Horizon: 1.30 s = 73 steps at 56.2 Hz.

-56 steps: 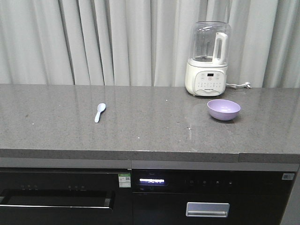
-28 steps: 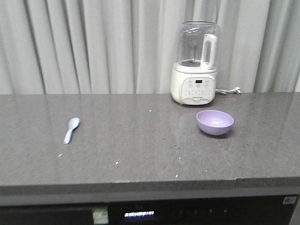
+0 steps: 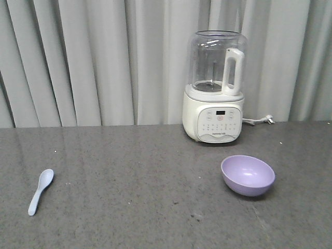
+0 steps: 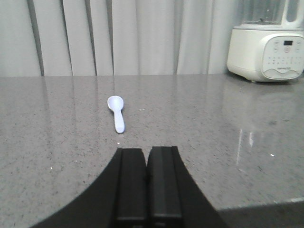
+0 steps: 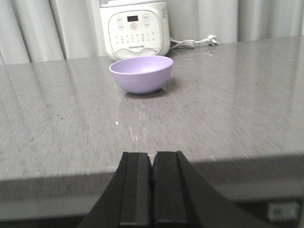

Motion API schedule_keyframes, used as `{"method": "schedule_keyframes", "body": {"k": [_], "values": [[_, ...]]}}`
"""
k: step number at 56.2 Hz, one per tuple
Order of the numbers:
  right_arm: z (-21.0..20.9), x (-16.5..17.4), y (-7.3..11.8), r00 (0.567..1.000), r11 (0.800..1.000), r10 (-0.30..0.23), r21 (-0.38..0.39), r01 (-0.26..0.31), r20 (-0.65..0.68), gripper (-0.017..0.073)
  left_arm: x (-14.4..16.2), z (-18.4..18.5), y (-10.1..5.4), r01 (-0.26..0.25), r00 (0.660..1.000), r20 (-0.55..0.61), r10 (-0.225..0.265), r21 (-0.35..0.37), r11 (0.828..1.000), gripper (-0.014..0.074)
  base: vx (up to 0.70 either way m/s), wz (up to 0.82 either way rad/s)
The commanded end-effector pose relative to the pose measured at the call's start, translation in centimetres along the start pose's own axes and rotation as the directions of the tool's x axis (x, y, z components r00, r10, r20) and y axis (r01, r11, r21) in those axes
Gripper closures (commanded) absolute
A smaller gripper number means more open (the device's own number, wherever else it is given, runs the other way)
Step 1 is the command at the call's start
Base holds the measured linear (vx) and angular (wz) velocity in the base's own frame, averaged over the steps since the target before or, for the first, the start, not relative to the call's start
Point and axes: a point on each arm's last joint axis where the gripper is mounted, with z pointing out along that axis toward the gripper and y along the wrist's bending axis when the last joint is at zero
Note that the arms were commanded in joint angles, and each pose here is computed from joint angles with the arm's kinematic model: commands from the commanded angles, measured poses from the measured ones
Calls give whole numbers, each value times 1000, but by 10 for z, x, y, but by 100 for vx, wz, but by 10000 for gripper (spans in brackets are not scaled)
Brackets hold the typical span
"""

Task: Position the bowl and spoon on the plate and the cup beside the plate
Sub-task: 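Drive the base toward the counter with the spoon and lavender bowl, then lower the left gripper onto the white spoon handle and close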

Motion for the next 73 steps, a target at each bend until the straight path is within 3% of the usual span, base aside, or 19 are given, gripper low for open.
{"method": "schedule_keyframes", "body": {"k": [1,25,58,63,67,73], "values": [[0,-6,1,997,1000,-10,-7,11,77,568,-17,-3,-2,9,992,125,-11,14,1000,596,44,19],[0,-6,1,997,1000,-10,-8,11,77,568,-17,-3,-2,9,992,125,-11,14,1000,596,30,15],[0,-6,1,997,1000,-17,-7,18,77,568,-17,-3,-2,7,992,125,-8,13,1000,596,7,-2],[0,-8,1,995,1000,-17,-10,18,97,568,-19,-4,-2,32,989,146,-35,20,999,596,0,0],[-2,-19,3,978,999,-26,-25,32,208,568,-30,-6,-3,41,972,229,-48,35,999,596,0,0],[-13,-51,8,904,998,-14,-56,42,428,568,-62,-16,-5,130,892,423,-161,101,986,596,0,0]]}}
